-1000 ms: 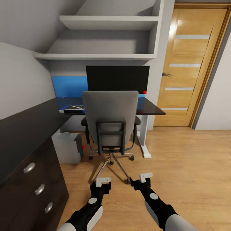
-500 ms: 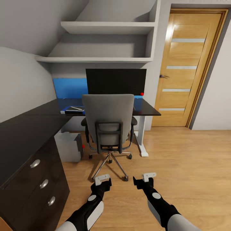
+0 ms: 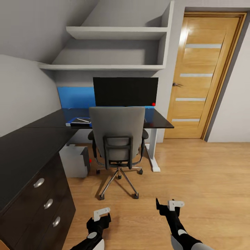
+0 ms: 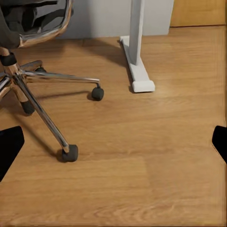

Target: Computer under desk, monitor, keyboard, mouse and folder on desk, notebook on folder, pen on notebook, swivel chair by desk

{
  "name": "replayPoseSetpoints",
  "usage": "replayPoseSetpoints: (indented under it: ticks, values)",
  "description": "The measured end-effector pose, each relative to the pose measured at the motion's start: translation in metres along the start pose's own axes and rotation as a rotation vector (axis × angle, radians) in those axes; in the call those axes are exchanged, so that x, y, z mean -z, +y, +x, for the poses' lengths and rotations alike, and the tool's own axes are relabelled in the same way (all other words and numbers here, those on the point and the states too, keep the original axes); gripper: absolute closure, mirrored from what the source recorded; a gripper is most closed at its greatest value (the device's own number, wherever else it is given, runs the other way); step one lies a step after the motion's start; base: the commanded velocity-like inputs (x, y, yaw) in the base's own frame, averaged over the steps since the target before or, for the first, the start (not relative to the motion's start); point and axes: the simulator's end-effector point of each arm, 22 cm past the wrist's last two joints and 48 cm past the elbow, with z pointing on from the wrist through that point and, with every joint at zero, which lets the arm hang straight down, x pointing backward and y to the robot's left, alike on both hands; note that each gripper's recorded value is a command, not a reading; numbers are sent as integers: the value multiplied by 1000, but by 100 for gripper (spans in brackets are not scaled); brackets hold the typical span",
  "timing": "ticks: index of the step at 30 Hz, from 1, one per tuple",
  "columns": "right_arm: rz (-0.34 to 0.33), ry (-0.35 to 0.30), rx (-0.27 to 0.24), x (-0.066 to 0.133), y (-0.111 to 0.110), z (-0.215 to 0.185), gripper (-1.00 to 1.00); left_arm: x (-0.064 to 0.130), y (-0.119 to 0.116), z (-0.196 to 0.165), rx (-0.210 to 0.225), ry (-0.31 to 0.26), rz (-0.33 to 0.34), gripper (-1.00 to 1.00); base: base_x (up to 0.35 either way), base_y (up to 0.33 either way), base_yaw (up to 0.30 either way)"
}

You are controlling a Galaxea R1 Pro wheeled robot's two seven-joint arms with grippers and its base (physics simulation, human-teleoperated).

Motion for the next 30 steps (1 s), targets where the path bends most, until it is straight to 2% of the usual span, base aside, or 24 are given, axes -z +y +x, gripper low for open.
replayPoseSetpoints:
  ticks: [3,7,12,14,19,20,23,24,26,27,30]
  values:
    - [7,17,5,9,-5,8,-100,4,13,6,-11,5,-26,-100,0,0,0]
    - [10,7,6,15,-7,3,-100,10,23,11,-26,25,-46,-100,0,0,0]
    - [67,-26,7,53,-23,21,-100,19,30,5,-15,-15,-60,-100,0,0,0]
    - [88,-29,8,69,-30,29,-100,28,36,14,-6,-28,-67,-100,0,0,0]
    - [127,11,21,107,-47,56,-100,70,59,58,26,-81,-98,-100,0,0,0]
    - [135,29,25,122,-51,68,-100,88,72,82,20,-71,-117,-100,0,0,0]
    - [137,22,29,141,-54,72,-100,106,79,100,8,-52,-124,-100,0,0,0]
    - [152,28,33,161,-63,82,-100,121,86,121,-1,-28,-131,-100,0,0,0]
    - [169,42,34,174,-71,88,-100,134,88,128,-8,-32,-128,-100,0,0,0]
    - [206,55,20,184,-82,93,-100,143,91,130,-2,-51,-132,-100,0,0,0]
    - [248,76,3,199,-94,97,-100,157,94,131,2,-72,-133,-100,0,0,0]
